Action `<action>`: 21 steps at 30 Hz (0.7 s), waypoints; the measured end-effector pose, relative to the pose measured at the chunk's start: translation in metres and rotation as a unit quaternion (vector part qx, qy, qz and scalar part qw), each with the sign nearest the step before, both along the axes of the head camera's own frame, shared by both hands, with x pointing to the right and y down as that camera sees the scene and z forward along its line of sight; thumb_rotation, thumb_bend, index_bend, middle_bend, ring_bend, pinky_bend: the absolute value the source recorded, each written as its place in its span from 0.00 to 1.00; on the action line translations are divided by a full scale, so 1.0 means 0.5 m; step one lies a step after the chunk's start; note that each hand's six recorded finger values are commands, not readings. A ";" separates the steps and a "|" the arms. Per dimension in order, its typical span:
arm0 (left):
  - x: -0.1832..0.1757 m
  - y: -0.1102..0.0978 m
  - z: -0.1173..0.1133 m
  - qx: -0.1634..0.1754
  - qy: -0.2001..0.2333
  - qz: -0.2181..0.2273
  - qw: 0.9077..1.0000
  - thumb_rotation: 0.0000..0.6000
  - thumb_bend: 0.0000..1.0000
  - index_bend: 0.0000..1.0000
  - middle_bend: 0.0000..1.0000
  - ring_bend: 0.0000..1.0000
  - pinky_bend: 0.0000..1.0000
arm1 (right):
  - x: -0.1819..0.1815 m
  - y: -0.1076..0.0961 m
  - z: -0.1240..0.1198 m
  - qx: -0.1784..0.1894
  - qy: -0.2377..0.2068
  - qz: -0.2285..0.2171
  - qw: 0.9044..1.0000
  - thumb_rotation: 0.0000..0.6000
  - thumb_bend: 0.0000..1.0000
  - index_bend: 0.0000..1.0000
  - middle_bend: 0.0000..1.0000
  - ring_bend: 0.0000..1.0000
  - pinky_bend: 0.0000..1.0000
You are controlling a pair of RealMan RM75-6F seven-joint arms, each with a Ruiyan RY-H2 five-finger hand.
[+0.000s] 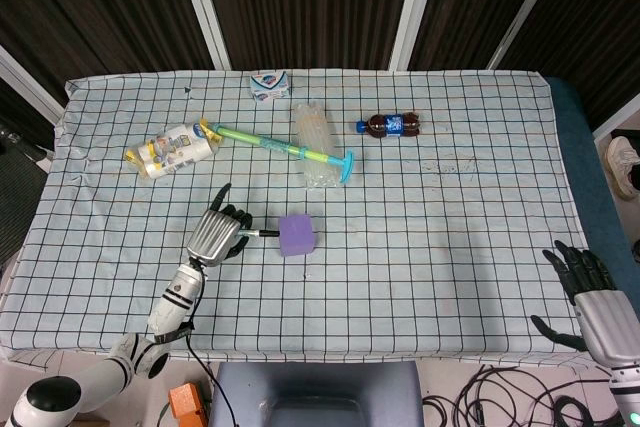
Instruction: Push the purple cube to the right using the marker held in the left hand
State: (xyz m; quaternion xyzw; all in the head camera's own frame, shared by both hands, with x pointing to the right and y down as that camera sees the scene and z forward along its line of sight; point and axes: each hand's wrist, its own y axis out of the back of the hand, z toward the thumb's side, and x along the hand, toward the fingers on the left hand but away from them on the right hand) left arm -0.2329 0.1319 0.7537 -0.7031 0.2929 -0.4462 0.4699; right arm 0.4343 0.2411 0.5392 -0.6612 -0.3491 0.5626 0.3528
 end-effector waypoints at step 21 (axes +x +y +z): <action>-0.237 0.078 0.009 -0.031 -0.049 -0.093 0.994 1.00 0.42 0.45 0.49 0.29 0.06 | -0.016 0.001 0.013 -0.007 0.004 -0.012 1.000 1.00 0.38 0.00 0.03 0.00 0.05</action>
